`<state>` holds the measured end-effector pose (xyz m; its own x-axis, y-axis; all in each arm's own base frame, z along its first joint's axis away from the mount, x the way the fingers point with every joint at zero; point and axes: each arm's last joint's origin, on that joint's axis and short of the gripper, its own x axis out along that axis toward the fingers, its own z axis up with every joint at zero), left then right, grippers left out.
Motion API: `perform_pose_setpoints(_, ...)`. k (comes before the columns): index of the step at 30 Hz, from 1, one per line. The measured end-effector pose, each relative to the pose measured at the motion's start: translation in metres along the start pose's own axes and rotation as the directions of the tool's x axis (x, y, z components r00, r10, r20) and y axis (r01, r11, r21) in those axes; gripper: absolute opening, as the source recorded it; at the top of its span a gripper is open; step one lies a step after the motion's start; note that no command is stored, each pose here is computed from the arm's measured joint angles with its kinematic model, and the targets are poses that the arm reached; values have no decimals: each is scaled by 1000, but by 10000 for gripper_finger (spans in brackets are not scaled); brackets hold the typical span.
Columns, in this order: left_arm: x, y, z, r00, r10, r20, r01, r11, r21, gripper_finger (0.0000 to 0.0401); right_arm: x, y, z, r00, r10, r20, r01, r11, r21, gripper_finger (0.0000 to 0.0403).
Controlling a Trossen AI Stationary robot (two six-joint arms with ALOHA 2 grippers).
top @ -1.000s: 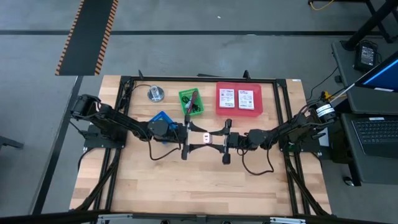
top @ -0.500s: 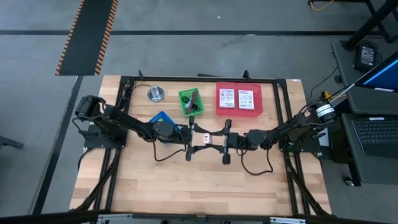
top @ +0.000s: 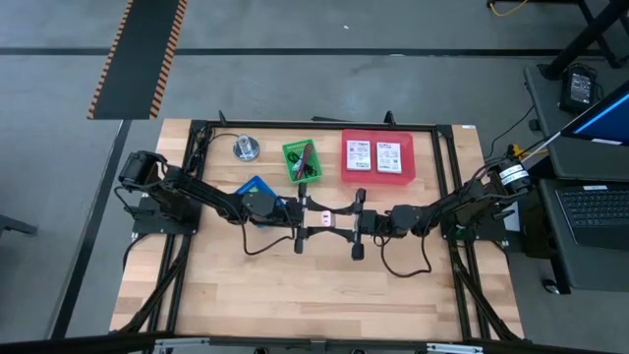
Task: Pick and place items into bin
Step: Put the pink charger adapter into the blue bin
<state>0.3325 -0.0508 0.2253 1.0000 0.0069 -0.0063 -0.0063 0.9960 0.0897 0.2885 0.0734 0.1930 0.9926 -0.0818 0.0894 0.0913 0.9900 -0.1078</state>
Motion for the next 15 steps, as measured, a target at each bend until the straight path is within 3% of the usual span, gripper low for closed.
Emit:
perform_pose_setpoints(7, 0, 0, -1, 1000, -2, -15, 3, 1000, 3, 190, 0, 0, 0, 1000, 2, -2, -2, 1000, 3, 166)
perform_pose_setpoints(15, -5, 1, 5, 999, -16, -43, 17, 1000, 19, 190, 0, 1, -1, 1000, 5, -6, -4, 1000, 27, 240)
